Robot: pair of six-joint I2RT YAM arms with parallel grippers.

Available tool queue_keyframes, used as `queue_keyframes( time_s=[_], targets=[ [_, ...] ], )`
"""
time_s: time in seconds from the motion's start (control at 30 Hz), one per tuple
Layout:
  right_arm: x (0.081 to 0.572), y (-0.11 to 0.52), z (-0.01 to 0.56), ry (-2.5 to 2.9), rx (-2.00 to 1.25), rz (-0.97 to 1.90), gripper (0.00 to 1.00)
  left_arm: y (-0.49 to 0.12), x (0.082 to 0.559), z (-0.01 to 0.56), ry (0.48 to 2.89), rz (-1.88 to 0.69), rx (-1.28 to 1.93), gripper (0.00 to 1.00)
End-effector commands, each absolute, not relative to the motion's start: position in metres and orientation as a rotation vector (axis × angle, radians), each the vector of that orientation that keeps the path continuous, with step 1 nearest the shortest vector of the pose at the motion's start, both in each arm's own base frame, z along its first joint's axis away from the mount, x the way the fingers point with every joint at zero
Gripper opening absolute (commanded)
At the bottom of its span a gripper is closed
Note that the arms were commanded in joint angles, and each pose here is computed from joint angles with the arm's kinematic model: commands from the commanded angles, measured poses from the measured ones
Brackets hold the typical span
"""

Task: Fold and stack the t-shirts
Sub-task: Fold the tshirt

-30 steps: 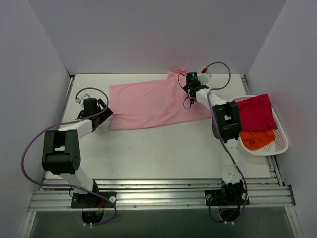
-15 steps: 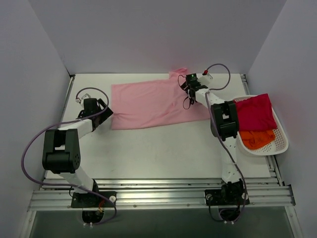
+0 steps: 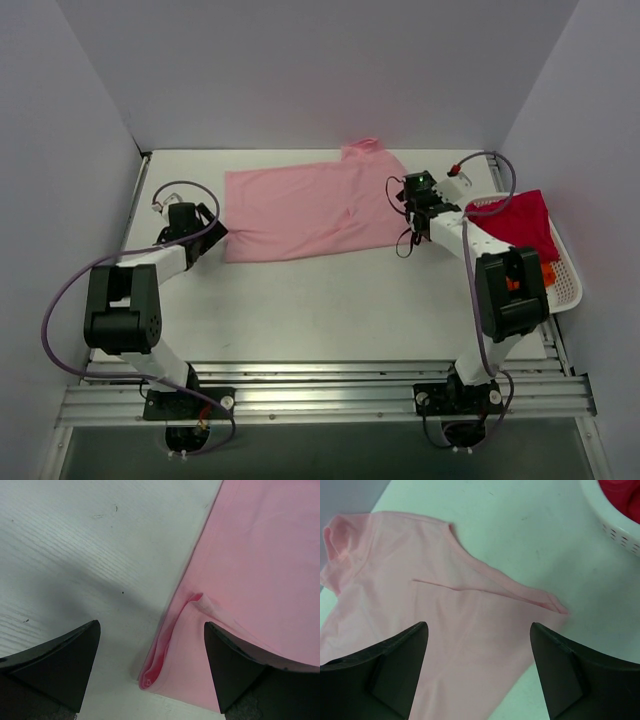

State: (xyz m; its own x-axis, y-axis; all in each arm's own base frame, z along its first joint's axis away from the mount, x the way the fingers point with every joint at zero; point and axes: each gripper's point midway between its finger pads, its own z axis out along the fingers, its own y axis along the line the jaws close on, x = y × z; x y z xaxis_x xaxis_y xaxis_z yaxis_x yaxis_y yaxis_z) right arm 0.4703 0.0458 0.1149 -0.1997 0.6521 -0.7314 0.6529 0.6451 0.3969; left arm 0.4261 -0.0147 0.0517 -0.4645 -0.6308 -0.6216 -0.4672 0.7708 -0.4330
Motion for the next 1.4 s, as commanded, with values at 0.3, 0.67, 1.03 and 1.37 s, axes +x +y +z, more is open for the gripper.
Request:
queue_keyframes(
  time_s=[0.3, 0.67, 1.03, 1.37],
  targets=[
    [0.400, 0.024, 0.077, 1.937, 1.108, -0.048, 0.78, -0.052, 0.397, 0.107, 2.075, -0.291, -0.732, 0.94],
    [0.400, 0.034, 0.035, 2.006, 1.117, -0.022, 0.73, -0.086, 0.391, 0.068, 2.146, -0.320, -0.729, 0.94],
    [0.428, 0.025, 0.007, 2.019, 1.147, -0.029, 0.49, -0.090, 0.408, 0.045, 2.171, -0.307, -0.772, 0.94],
    [0.427, 0.029, -0.012, 2.064, 1.151, 0.013, 0.00, -0.090, 0.417, 0.036, 2.183, -0.288, -0.776, 0.18]
  ],
)
